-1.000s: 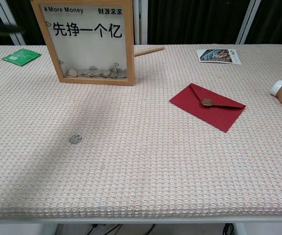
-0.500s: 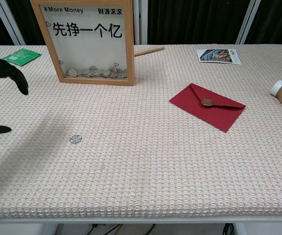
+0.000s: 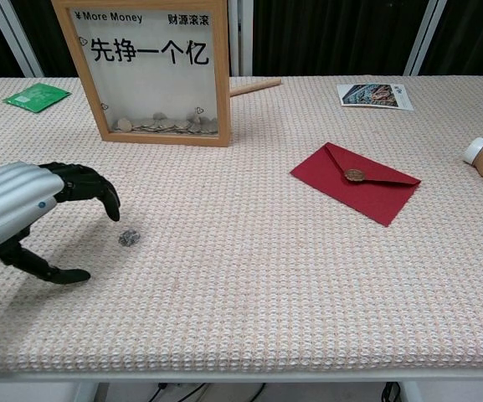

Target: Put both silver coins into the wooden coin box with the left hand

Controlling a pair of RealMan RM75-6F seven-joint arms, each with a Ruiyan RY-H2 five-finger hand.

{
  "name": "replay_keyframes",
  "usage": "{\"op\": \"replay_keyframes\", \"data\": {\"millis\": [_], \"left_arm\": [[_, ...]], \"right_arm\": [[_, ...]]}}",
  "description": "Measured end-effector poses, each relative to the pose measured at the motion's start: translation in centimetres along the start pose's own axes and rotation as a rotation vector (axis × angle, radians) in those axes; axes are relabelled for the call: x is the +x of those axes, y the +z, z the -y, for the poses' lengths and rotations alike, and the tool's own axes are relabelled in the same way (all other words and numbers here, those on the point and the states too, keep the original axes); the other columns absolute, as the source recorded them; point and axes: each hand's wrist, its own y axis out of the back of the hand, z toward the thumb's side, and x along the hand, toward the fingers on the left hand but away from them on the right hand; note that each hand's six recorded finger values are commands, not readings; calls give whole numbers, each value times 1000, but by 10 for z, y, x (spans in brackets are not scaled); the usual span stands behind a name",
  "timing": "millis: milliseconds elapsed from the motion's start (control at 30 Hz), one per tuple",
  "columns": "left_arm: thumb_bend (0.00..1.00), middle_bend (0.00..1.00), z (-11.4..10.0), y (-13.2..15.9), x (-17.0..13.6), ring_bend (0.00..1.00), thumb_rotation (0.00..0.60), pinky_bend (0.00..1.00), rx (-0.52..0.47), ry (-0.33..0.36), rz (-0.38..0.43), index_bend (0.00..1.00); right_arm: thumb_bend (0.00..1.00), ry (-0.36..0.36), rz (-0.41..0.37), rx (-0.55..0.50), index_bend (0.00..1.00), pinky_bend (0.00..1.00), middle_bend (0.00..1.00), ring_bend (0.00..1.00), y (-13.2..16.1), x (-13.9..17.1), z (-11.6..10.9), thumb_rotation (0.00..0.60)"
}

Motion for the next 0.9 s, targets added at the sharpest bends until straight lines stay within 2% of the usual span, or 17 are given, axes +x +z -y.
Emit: {"op": "replay_keyframes", "data": {"millis": [267, 467, 900], "left_arm": [[160, 269, 3, 0, 13, 186, 600, 248, 8, 19, 2, 394], [243, 242, 11, -2, 16, 171, 600, 244, 8, 8, -17, 420], [263, 241, 21, 0, 21, 171, 600, 240, -10, -15, -15, 425]], "right_arm": [[301, 7, -2, 1, 0, 0, 0, 0, 2, -2, 2, 600], [301, 13, 1, 4, 0, 0, 0, 0, 1, -1, 4, 600], [301, 21, 8, 5, 0, 0, 0, 0, 0, -3, 6, 600]]}}
